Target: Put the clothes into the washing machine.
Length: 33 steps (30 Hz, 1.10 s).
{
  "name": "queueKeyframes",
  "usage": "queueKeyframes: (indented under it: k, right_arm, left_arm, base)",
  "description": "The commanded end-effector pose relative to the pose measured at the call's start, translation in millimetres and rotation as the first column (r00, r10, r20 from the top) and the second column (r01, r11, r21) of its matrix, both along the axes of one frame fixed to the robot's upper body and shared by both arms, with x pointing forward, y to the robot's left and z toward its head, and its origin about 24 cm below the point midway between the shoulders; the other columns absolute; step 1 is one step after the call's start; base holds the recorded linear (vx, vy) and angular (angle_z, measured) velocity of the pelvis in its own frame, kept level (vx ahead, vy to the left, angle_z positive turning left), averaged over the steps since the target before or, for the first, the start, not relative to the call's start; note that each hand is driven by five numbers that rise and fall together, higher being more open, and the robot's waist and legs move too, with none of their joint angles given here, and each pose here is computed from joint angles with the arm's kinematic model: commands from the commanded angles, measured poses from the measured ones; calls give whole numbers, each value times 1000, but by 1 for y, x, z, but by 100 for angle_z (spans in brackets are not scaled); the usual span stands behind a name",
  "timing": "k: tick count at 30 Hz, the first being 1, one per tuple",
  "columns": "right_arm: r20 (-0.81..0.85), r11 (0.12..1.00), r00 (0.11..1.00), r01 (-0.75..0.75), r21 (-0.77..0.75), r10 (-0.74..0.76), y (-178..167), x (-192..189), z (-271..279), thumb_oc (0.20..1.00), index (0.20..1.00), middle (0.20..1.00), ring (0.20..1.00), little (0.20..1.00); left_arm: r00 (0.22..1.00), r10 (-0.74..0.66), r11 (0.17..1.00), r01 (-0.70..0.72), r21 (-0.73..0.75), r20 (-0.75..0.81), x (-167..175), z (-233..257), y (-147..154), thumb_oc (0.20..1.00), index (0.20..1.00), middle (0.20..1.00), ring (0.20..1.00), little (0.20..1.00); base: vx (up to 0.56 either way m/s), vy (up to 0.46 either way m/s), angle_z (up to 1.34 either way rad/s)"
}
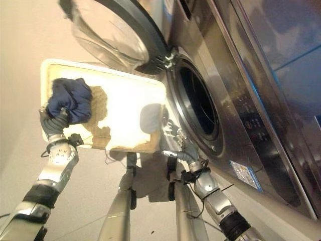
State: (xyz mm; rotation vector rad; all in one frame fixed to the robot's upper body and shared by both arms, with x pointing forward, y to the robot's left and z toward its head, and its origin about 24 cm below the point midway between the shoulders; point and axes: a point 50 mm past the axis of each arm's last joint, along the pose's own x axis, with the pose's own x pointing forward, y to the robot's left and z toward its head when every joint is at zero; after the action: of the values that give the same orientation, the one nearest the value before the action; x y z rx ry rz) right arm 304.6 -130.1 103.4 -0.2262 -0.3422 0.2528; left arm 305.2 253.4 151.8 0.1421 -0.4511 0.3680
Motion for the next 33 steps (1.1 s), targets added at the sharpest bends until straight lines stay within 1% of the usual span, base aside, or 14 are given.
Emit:
queueKeyframes:
  k: [1,3,4,5,6,9,10,12,16,19,21,26,30,33]
  right_arm:
    - [176,994,984,32,-108,-13,-5,0,31,1000,1000,1000,1000,1000]
    - [243,979,970,75,-190,-27,-9,3,40,1000,1000,1000,1000,1000]
    - [266,972,964,80,-219,-19,-9,4,43,1000,1000,1000,1000,1000]
    - [273,970,962,81,-228,-16,-8,5,45,1000,1000,1000,1000,1000]
    - [296,963,955,73,-260,8,-5,7,52,1000,1000,1000,1000,1000]
    - [320,953,945,29,-303,72,2,9,63,1000,1000,1000,1000,1000]
    - [325,946,938,-8,-325,120,10,9,68,1000,1000,1000,1000,1000]
    - [332,930,925,-55,-363,184,19,9,78,1000,1000,1000,1000,1000]
    - [326,907,903,-137,-399,280,36,7,93,1000,1000,1000,1000,1000]
    - [313,896,890,-194,-400,332,45,4,100,1000,1000,1000,1000,1000]
    - [297,892,887,-224,-393,354,48,3,102,1000,1000,1000,1000,1000]
    - [175,864,862,-420,-277,475,62,-4,101,1000,1000,1000,1000,1000]
    - [161,848,849,-451,-277,504,67,-8,99,1000,1000,1000,1000,1000]
    - [117,827,835,-496,-266,538,71,-12,97,1000,1000,1000,1000,1000]
  left_arm:
    - [942,-284,959,281,43,176,-8,41,-30,200,200,200,200,200]
    - [877,-453,892,442,101,163,-21,45,-43,200,200,200,200,200]
    - [846,-510,860,495,124,158,-25,48,-49,200,200,200,200,200]
    - [833,-532,846,516,133,154,-27,49,-52,200,200,200,200,200]
    - [783,-606,793,584,170,139,-32,54,-60,200,200,200,200,200]
    - [694,-714,695,686,216,94,-36,61,-73,200,200,200,200,200]
    - [647,-761,640,731,238,60,-35,64,-80,200,200,200,200,200]
    - [600,-800,580,768,273,10,-34,70,-91,200,200,200,200,200]
    - [544,-833,495,812,308,-97,-28,79,-106,200,200,200,200,200]
    - [519,-842,460,833,308,-147,-24,82,-114,200,200,200,200,200]
    - [507,-846,446,842,303,-162,-21,82,-117,200,200,200,200,200]
    - [471,-847,403,871,280,-245,-17,75,-127,200,200,200,200,200]
    - [450,-845,383,887,260,-290,-14,69,-130,200,200,200,200,200]
    - [415,-851,352,906,237,-321,-14,64,-133,200,200,200,200,200]
  base:
    - [14,-29,29]
    - [-3,-24,22]
    - [-15,-10,15]
    - [-12,-6,19]
    - [-4,-4,19]
    - [3,-4,8]
    - [0,0,0]
    - [0,0,0]
    - [0,0,0]
    - [0,0,0]
    - [0,0,0]
    - [-2,7,-4]
    - [-13,10,-8]
    - [0,0,0]
